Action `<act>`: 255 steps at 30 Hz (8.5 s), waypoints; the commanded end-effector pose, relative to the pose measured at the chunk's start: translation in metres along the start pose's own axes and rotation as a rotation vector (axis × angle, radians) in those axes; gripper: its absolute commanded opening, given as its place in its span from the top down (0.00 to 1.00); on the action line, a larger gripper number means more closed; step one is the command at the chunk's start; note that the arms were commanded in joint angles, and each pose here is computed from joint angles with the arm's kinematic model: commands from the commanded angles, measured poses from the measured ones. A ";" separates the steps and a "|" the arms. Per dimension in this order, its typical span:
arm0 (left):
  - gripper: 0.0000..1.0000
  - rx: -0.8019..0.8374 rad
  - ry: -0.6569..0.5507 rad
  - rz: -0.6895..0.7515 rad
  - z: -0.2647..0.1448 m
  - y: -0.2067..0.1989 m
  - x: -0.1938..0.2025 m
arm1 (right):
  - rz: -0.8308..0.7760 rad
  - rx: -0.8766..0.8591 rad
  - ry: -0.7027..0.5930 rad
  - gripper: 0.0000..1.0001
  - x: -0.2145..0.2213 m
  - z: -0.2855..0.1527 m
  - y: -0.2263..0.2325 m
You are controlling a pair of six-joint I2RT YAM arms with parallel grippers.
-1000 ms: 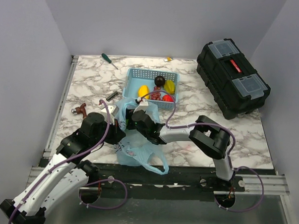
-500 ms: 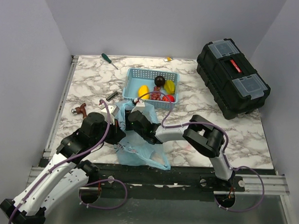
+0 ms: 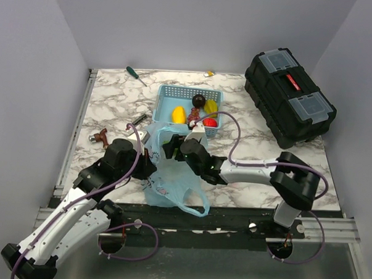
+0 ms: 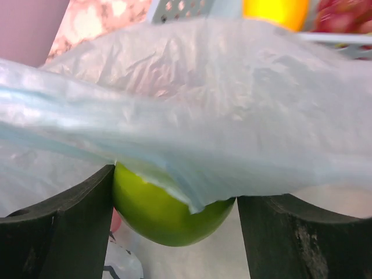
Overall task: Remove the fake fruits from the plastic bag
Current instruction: Take out the fake fruit from the plastic bag, then place the fake fruit in the bin, then take out the fake fruit from the plastic bag.
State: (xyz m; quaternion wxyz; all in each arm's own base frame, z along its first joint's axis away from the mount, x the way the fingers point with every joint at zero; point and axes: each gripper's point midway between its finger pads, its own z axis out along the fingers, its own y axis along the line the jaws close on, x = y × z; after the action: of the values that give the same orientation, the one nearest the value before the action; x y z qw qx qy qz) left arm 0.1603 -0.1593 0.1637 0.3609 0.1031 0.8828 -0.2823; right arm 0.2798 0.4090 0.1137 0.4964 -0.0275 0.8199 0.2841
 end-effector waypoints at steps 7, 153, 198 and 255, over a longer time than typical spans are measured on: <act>1.00 -0.046 -0.048 0.005 -0.008 0.007 -0.006 | -0.024 0.461 -0.240 0.73 -0.068 -0.077 -0.104; 1.00 -0.324 -0.058 -0.048 -0.029 0.040 -0.030 | -0.183 -0.105 -0.119 0.17 0.019 0.007 0.070; 1.00 -0.261 -0.081 -0.037 -0.019 0.034 -0.028 | -0.104 0.045 -0.143 0.57 0.012 0.178 0.023; 1.00 -0.208 0.031 -0.086 0.006 0.028 -0.003 | 0.477 -0.786 -0.198 0.87 -0.113 -0.075 0.106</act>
State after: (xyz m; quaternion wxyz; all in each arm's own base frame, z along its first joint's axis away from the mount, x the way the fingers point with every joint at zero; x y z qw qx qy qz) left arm 0.1810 -0.1285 0.1555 0.3692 0.0351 0.9108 -0.1812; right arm 0.2316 0.4508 0.2346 0.4258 -0.0782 0.6659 0.6076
